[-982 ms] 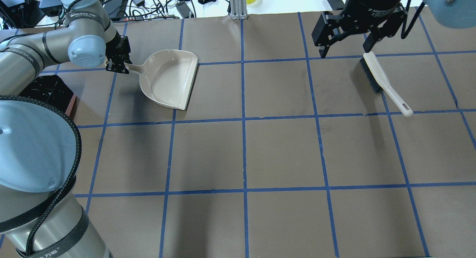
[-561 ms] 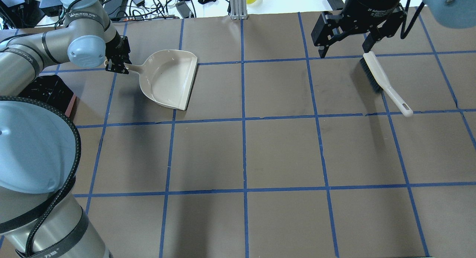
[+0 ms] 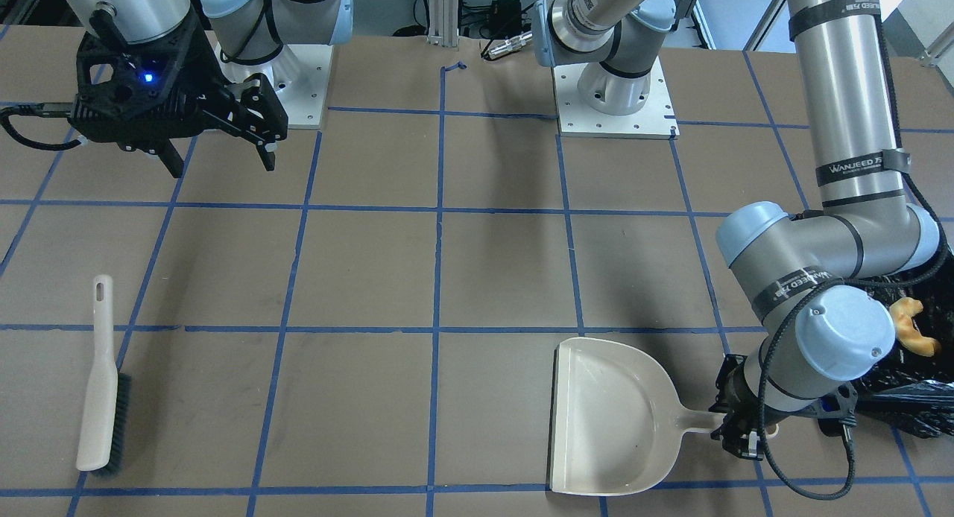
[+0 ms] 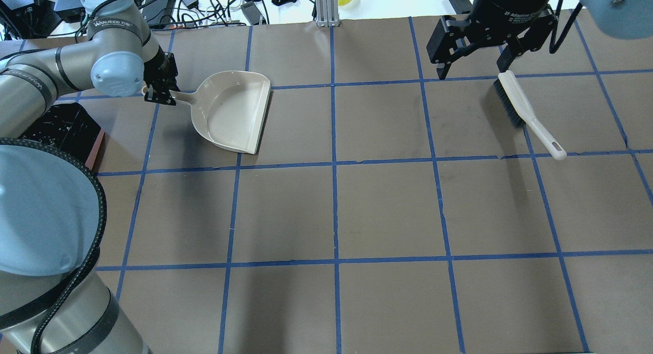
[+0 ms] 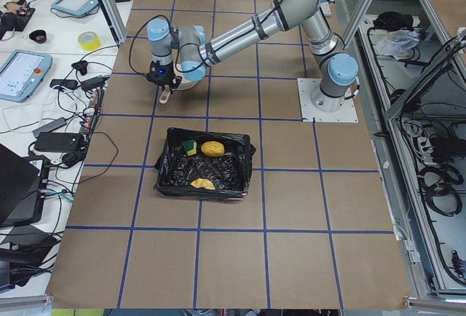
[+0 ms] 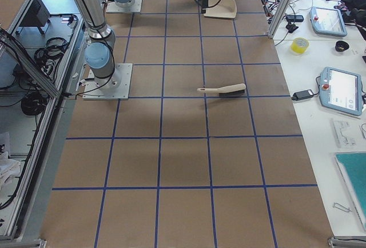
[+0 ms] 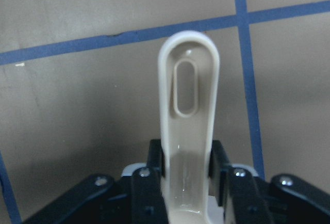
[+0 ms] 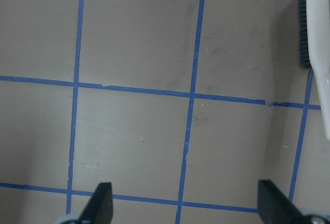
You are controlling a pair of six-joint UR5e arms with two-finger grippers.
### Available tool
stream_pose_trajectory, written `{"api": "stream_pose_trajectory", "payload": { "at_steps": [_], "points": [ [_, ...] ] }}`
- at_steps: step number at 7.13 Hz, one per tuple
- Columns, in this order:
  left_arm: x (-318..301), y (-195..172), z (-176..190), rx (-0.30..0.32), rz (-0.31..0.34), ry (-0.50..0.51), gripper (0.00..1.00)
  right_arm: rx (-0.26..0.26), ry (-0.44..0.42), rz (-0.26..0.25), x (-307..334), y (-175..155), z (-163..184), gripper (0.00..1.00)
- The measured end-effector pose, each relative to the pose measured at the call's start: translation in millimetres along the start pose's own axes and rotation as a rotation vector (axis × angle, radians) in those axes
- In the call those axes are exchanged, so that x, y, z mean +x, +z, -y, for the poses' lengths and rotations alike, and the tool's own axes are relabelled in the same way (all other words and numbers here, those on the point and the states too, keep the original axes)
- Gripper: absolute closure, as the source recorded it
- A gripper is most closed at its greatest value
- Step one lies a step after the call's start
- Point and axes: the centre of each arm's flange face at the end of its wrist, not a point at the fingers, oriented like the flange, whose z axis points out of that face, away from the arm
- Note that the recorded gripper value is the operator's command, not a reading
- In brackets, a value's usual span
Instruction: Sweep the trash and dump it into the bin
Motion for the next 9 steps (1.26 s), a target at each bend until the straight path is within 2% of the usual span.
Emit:
{"api": "stream_pose_trajectory", "payload": {
  "at_steps": [2, 6, 8, 9],
  "points": [
    [-4, -4, -2, 0.001, 0.002, 0.002, 0.52, 0.0, 0.0, 0.0, 0, 0, 0, 0.0],
    [-3, -7, 1, 0.031, 0.002, 0.003, 0.38, 0.001, 0.001, 0.004, -1, 0, 0, 0.0],
    [-2, -37, -17, 0.039, -0.039, 0.032, 0.32, 0.001, 0.001, 0.004, -1, 0, 0, 0.0],
    [-4, -67, -35, 0.043, -0.061, 0.064, 0.14, 0.001, 0.001, 0.004, -1, 0, 0, 0.0]
  ]
}}
